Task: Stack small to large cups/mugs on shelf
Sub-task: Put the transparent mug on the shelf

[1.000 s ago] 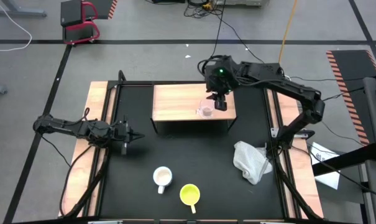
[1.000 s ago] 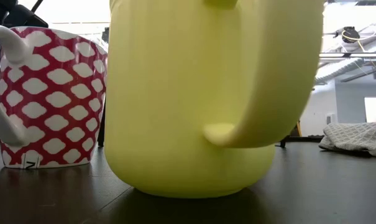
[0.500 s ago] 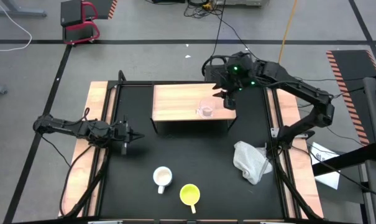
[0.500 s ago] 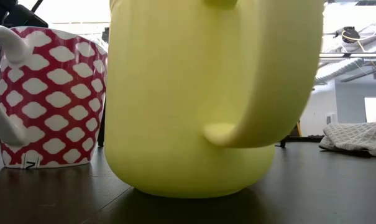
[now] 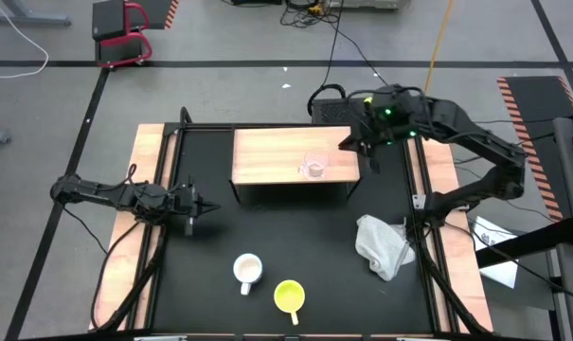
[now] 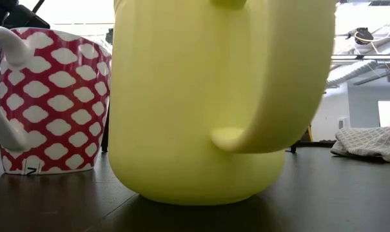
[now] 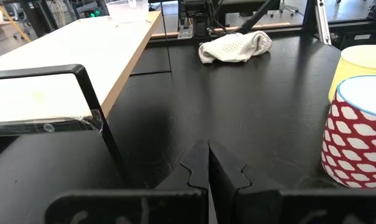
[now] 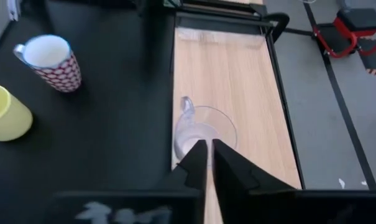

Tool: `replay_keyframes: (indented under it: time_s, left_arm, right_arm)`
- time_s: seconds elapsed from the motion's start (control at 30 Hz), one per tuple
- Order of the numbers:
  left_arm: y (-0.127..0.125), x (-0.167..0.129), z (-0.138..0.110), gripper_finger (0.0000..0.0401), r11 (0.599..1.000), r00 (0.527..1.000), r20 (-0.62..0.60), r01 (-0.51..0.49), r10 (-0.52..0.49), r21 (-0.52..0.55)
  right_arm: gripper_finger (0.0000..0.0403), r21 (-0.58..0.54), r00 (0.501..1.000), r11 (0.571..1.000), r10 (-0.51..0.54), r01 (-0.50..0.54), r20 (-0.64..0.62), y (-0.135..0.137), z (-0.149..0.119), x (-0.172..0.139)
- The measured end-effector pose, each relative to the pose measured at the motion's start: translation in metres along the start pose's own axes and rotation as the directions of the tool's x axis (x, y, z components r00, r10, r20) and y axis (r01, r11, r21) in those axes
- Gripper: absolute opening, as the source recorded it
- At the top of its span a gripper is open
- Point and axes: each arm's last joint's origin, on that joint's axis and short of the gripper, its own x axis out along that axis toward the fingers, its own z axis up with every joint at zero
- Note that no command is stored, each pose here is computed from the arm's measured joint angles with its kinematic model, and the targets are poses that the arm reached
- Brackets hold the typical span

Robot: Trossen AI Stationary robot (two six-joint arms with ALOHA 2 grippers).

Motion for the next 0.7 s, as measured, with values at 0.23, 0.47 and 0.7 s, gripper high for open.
replay_keyframes:
  time_s: [0.23,0.47,0.7]
  left_arm:
    - [0.000,0.000,0.000,0.0003,1.000,1.000,0.000,0.000,0.000,0.000]
    - [0.000,0.000,0.000,0.0003,1.000,1.000,0.002,-0.001,0.001,0.006]
    - [0.000,0.000,0.002,0.0003,1.000,1.000,0.018,-0.001,0.001,0.002]
  right_arm:
    - [0.0001,-0.036,0.999,0.998,0.046,-0.047,-0.016,0.018,-0.006,-0.018]
    - [0.0000,-0.068,0.995,0.993,0.097,-0.098,-0.022,0.035,-0.014,-0.030]
    - [0.0000,-0.092,0.994,0.990,0.106,-0.104,0.020,0.047,-0.036,-0.039]
